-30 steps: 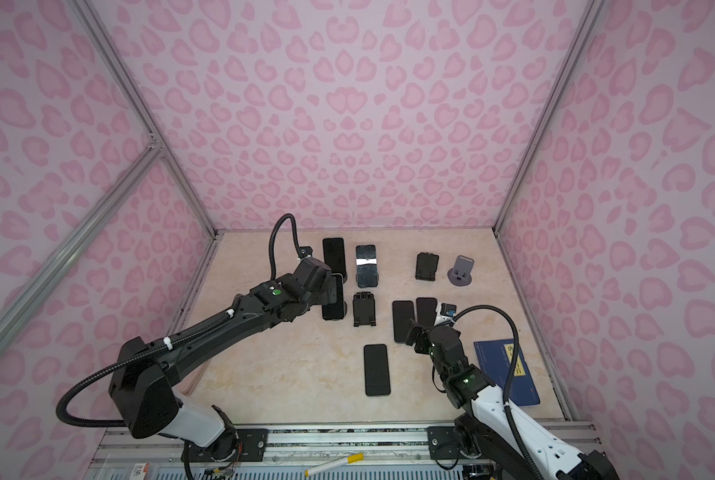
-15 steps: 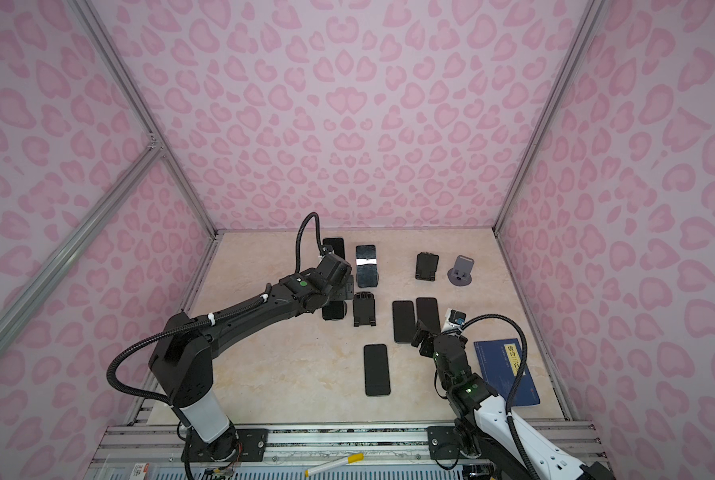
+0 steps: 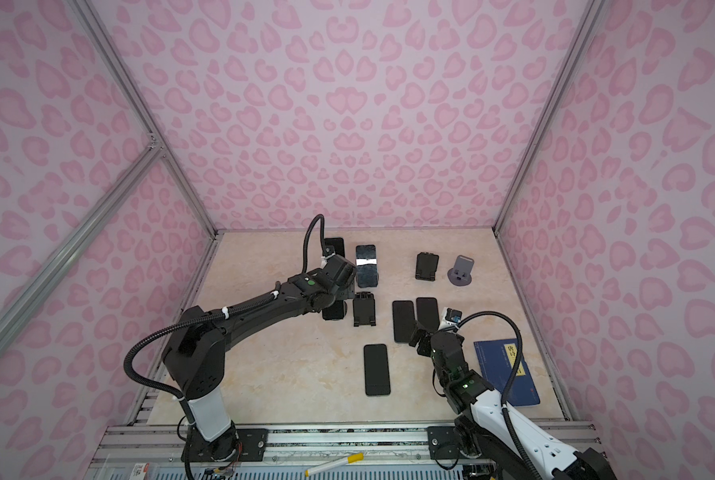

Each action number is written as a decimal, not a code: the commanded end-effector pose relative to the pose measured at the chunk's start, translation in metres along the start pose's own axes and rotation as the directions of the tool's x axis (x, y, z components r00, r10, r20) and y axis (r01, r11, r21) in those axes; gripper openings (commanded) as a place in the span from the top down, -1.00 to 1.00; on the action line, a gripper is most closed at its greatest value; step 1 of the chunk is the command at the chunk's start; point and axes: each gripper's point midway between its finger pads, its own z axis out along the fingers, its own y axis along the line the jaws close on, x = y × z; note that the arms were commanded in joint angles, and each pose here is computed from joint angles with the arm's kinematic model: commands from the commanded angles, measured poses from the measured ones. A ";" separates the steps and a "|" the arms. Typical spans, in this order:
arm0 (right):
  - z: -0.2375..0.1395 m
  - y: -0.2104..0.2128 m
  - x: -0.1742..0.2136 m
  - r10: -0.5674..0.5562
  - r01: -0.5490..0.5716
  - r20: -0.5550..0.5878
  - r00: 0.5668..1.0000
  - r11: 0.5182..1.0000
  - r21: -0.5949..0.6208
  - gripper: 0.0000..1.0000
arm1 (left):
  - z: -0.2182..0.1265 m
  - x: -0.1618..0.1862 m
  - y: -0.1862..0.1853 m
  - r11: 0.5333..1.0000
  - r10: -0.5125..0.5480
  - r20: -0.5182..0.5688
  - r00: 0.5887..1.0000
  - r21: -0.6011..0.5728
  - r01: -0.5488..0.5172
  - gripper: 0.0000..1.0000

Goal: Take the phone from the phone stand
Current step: 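Lower the left gripper and close it on the white-framed phone's top edge, then lift the white-framed phone up out of its black stand with the left gripper, then carry the white-framed phone nearer the robot and lower it beside the grey-green phone, then open the left gripper to release the white-framed phone flat on the table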

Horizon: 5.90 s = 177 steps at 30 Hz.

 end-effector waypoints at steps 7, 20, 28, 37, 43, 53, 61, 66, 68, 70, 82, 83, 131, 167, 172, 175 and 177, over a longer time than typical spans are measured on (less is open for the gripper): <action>0.001 0.004 -0.003 0.001 -0.001 0.006 1.000 1.000 -0.009 -0.95 | 0.014 -0.011 -0.003 1.000 -0.004 0.023 1.000 0.006 0.004 -0.97; 0.002 0.004 -0.003 0.003 -0.003 0.006 1.000 1.000 -0.005 -0.95 | 0.026 -0.005 -0.001 1.000 -0.023 0.010 1.000 -0.006 0.023 -0.87; 0.003 0.004 -0.003 0.003 -0.003 0.004 1.000 1.000 -0.006 -0.95 | 0.025 -0.006 0.005 0.999 -0.036 0.028 0.999 -0.025 0.037 -0.56; 0.003 0.004 -0.003 0.003 -0.003 0.006 1.000 1.000 -0.007 -0.95 | 0.010 -0.014 0.008 0.999 -0.050 0.053 0.997 -0.006 0.051 -0.40; 0.003 0.004 -0.003 0.001 -0.001 0.005 1.000 1.000 -0.006 -0.95 | -0.013 -0.025 0.005 0.998 -0.046 0.084 0.995 0.039 0.042 -0.36; 0.004 0.005 -0.003 0.001 -0.001 0.002 1.000 1.000 -0.007 -0.95 | -0.051 -0.033 0.009 0.995 -0.045 0.130 0.991 0.093 0.033 -0.36; 0.003 0.007 -0.003 0.000 0.000 -0.001 1.000 1.000 -0.016 -0.94 | -0.079 -0.017 0.018 0.989 -0.048 0.115 0.992 0.142 0.032 -0.34; 0.000 0.003 -0.007 -0.001 0.001 0.019 1.000 1.000 -0.003 -0.94 | -0.085 0.005 0.023 0.982 -0.076 0.070 0.995 0.178 0.063 -0.33; -0.001 0.003 -0.008 -0.001 0.001 0.026 1.000 1.000 -0.004 -0.94 | -0.087 0.014 0.023 0.979 -0.081 0.048 0.996 0.193 0.071 -0.33; -0.002 0.001 -0.008 0.000 0.000 0.029 1.000 1.000 0.002 -0.94 | -0.088 0.022 0.022 0.976 -0.080 0.026 0.996 0.205 0.073 -0.33; -0.002 0.005 -0.005 0.000 0.000 0.011 1.000 1.000 -0.019 -0.94 | -0.091 0.056 0.017 0.980 -0.012 -0.050 0.999 0.198 0.021 -0.28; -0.002 0.005 -0.005 0.002 -0.002 0.012 1.000 1.000 -0.020 -0.94 | -0.091 0.060 0.017 0.981 -0.005 -0.057 0.998 0.195 0.016 -0.28; -0.009 0.003 -0.011 0.017 -0.016 0.039 0.999 0.999 -0.029 -0.92 | -0.055 0.180 -0.040 0.981 -0.029 -0.440 0.897 0.160 0.111 -0.24; -0.005 0.006 -0.004 0.012 -0.011 0.015 1.000 0.999 -0.045 -0.92 | -0.036 0.209 -0.032 0.996 -0.041 -0.485 0.873 0.054 0.077 -0.46; -0.006 0.005 -0.004 0.014 -0.013 0.022 1.000 0.999 -0.044 -0.92 | -0.034 0.209 -0.032 0.996 -0.056 -0.476 0.878 0.040 0.086 -0.51; -0.005 0.004 -0.002 0.012 -0.011 0.016 1.000 0.999 -0.041 -0.92 | -0.033 0.211 -0.032 0.994 -0.068 -0.477 0.876 0.037 0.098 -0.52; -0.005 0.005 -0.001 0.011 -0.010 0.012 1.000 0.999 -0.044 -0.92 | -0.032 0.212 -0.034 0.994 -0.072 -0.482 0.873 0.035 0.101 -0.53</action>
